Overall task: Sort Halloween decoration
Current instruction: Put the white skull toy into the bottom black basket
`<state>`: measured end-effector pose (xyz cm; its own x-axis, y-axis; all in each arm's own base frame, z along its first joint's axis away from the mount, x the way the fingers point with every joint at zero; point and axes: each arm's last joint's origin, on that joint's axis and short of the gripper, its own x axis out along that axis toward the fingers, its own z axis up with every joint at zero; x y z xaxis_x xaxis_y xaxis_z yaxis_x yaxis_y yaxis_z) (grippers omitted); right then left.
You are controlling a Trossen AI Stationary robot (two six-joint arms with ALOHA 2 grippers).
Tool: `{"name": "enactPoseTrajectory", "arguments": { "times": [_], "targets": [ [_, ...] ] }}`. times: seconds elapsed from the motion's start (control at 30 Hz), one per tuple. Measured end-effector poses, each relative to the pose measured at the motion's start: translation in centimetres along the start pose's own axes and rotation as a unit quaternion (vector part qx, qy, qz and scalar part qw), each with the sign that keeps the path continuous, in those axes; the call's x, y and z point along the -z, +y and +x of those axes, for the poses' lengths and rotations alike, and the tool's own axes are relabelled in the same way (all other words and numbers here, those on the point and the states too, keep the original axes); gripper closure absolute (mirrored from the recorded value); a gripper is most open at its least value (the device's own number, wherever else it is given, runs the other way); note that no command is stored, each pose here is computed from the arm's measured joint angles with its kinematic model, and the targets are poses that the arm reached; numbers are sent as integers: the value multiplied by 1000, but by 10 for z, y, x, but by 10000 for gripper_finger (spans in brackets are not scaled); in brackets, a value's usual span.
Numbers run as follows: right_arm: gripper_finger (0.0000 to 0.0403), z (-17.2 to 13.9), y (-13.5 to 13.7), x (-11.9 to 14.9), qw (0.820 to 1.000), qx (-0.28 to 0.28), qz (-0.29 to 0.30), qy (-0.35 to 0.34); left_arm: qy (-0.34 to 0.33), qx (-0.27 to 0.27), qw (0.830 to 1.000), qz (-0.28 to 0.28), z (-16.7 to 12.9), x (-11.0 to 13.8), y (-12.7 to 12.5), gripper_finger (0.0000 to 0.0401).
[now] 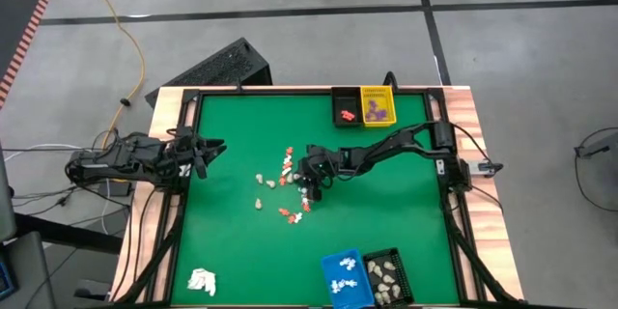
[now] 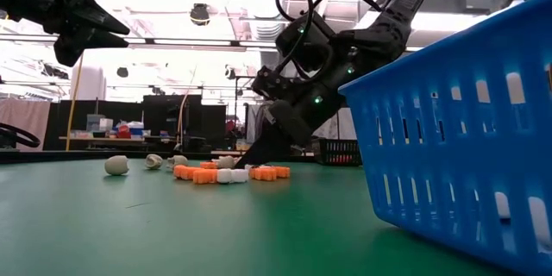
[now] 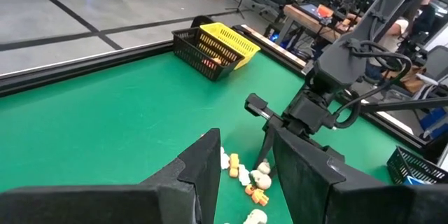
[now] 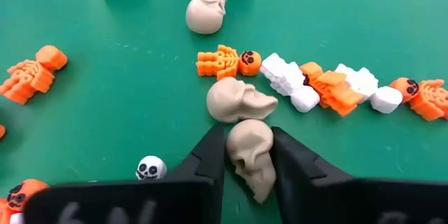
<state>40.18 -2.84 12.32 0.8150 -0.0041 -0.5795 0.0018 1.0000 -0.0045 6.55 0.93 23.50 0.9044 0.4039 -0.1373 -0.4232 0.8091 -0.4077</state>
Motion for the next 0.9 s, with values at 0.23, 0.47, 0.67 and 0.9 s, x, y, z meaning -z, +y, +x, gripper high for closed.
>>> {"name": "enactPoseTrajectory", "arguments": {
  "times": [0.23,0.47,0.67,0.9],
  "targets": [
    [366,-2,0,-2,1000,1,10,-2,0,0,1000,-1,0,0,0,280],
    [360,-28,3,-24,1000,3,9,-19,-1,-1,1000,-2,0,0,0,280],
    [360,-78,22,-53,1000,-16,14,-20,-1,-1,1000,-1,0,0,0,280],
    [360,-151,73,-66,993,-78,80,29,-1,-1,1000,1,0,0,0,280]
  ]
}}
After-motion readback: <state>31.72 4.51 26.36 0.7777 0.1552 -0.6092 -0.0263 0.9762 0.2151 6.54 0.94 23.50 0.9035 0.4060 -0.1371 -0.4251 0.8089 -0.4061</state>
